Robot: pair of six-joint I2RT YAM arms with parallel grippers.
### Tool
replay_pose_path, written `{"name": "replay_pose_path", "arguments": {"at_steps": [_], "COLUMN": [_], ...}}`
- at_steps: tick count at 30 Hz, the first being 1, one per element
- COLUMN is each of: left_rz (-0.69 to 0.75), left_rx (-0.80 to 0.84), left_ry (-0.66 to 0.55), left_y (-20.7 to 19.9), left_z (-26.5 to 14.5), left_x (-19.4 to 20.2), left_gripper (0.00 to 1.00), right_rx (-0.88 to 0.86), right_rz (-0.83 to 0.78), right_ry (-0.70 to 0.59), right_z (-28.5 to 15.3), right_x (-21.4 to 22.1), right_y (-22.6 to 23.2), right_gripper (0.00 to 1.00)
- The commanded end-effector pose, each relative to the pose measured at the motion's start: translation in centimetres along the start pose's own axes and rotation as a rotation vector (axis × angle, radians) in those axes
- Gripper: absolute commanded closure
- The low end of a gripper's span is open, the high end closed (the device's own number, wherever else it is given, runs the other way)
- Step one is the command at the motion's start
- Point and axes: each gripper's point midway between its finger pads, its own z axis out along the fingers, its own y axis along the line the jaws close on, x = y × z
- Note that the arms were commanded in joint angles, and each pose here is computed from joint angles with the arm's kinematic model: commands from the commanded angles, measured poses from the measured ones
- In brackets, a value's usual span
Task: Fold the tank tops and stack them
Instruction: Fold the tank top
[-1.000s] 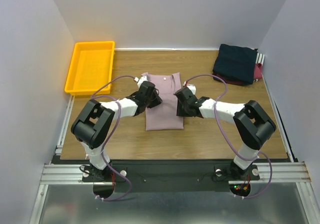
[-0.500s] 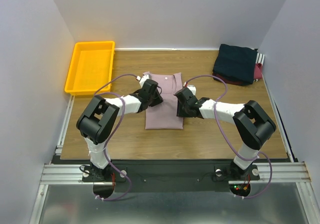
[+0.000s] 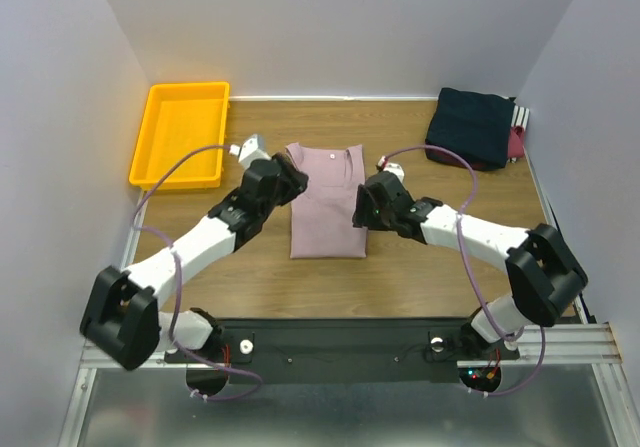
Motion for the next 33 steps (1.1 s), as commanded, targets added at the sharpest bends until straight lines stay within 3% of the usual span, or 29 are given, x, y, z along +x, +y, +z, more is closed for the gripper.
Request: {"name": "replay_pose_path", "arguments": {"at_steps": [1, 2, 5, 12, 18, 33], "left_rz": [-0.048, -0.049, -0.094, -0.162, -0.164, -0.172], "left_rx": [-0.217, -0.262, -0.272, -0.18, -0.087, -0.205], "left_ry": [0.072, 0.109, 0.167, 0.209, 0.22, 0.293], "left_y": [8.0, 10.6, 13.4, 14.8, 13.5, 15.7], "left_z": [-2.5, -3.3, -5.4, -8.1, -7.9, -6.2], "left_x": [4.3, 6.4, 9.4, 12.1, 12.5, 15.2], "left_gripper": [0.46, 0.46, 0.46, 0.46, 0.45, 0.47], "right_rx": [-0.057, -0.059, -0.06, -0.069, -0.09, -0.111], "right_rz": [0.03, 0.036, 0.048, 0.107, 0.156, 0.261], "right_ry": [0.073, 0.086, 0.134, 0.168, 0.157, 0.063], "right_z": [-1.6, -1.8, -2.7, -3.7, -3.3, -3.2], "right_x": [3.2, 4.0, 7.3, 10.4, 10.0, 7.1], "right_y": [-0.4, -0.6, -1.5, -2.3, -1.5, 0.1], "right_gripper": [0.35, 0.35, 0.35, 0.36, 0.36, 0.41]}}
